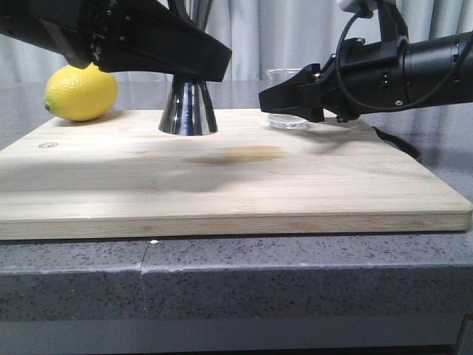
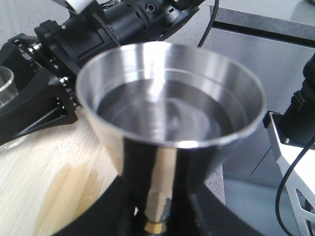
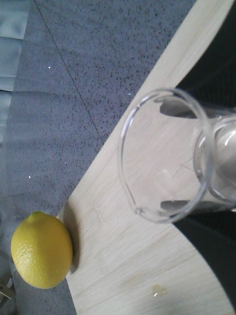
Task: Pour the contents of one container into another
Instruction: 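Set the beaker back on the board with the right gripper, then open the right gripper and withdraw it from the beaker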
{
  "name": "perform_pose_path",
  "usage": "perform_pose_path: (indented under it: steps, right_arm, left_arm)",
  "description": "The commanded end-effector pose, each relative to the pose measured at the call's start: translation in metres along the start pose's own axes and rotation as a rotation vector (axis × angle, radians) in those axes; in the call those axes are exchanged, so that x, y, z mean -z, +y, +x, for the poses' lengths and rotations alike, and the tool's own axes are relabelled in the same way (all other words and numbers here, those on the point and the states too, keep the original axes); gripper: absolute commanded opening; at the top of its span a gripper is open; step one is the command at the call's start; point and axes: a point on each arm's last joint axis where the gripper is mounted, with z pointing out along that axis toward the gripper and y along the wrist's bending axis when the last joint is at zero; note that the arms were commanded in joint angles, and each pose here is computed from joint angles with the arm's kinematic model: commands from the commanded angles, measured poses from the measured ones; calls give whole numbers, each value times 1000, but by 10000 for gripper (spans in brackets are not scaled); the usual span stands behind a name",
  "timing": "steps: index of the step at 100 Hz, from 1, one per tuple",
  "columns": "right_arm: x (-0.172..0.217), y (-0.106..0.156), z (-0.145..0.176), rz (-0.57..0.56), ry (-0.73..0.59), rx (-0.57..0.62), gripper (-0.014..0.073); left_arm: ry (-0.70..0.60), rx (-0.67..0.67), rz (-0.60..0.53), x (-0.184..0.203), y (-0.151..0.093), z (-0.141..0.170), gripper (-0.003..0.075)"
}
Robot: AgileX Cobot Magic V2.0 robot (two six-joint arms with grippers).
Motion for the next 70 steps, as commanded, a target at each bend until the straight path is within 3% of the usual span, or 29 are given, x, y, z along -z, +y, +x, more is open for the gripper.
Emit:
perform_pose_path:
  steps: [1,14,23,41,70]
  right_arm:
    - [3,-1,-22,2,-83,34,315]
    - [3,-2,-22,11,-91,26,496]
    - [4,-3,-24,28,-104,10,561]
    - [4,-6,-31,48,-167,-18,573]
    - [3,-9,-64,3,-305,53,573]
  left_arm:
    - [-98,-12,21,4,-8,-22,-20]
    - [-98,-12,21,4,-8,-22,-20]
    - [-98,-12,21,4,-8,-22,-20]
    - [-98,-12,21,4,-8,-22,-20]
    - [-99,-12,24,4,-8,-22,-20]
